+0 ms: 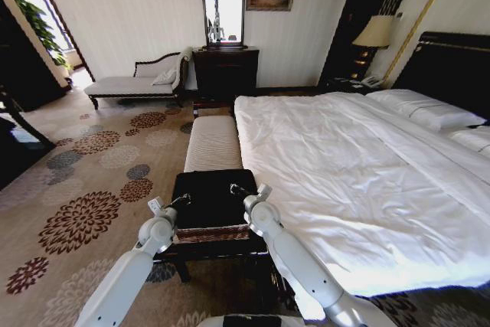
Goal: Fold the clothes on the bed and place them into the basket.
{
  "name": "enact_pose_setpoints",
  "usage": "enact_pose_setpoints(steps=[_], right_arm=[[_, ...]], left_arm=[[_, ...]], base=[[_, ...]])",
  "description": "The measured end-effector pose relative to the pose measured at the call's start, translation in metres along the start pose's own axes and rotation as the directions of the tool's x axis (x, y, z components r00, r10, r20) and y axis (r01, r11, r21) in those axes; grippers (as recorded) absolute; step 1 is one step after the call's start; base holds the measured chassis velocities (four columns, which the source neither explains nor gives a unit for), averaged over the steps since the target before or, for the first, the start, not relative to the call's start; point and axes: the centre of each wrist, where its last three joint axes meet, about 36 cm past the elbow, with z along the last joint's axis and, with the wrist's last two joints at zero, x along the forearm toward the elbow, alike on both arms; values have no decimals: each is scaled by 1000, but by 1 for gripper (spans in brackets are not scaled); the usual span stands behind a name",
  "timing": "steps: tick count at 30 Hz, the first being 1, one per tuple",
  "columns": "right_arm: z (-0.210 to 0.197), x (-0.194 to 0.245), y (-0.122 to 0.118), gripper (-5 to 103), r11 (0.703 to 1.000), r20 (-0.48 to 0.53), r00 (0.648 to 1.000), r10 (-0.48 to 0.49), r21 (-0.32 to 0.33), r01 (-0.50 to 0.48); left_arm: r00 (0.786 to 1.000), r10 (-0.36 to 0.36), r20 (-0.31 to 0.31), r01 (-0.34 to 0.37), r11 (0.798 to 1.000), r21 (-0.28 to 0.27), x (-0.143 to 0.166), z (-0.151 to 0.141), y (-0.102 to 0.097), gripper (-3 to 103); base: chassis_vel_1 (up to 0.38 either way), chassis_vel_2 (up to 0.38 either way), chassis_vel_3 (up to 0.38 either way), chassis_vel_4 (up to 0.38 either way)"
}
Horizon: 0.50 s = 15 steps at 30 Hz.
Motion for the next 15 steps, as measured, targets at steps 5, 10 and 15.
enact_pose_setpoints(steps=[5, 10, 15], right_arm=[[-10, -16, 17, 9, 997, -57, 996, 62, 47, -59], [-18, -31, 21, 9, 988, -104, 985, 138, 82, -129], [-18, -40, 20, 9, 981, -134, 976, 173, 114, -159]], left_arm=[[996, -17, -82, 12, 998, -65, -16, -10, -13, 7], [989, -33, -146, 16, 993, -114, -35, -18, -25, 7], [985, -40, -165, 15, 989, -146, -49, -20, -32, 7]], base=[[0, 0, 0, 0], [0, 0, 0, 0], [0, 0, 0, 0]])
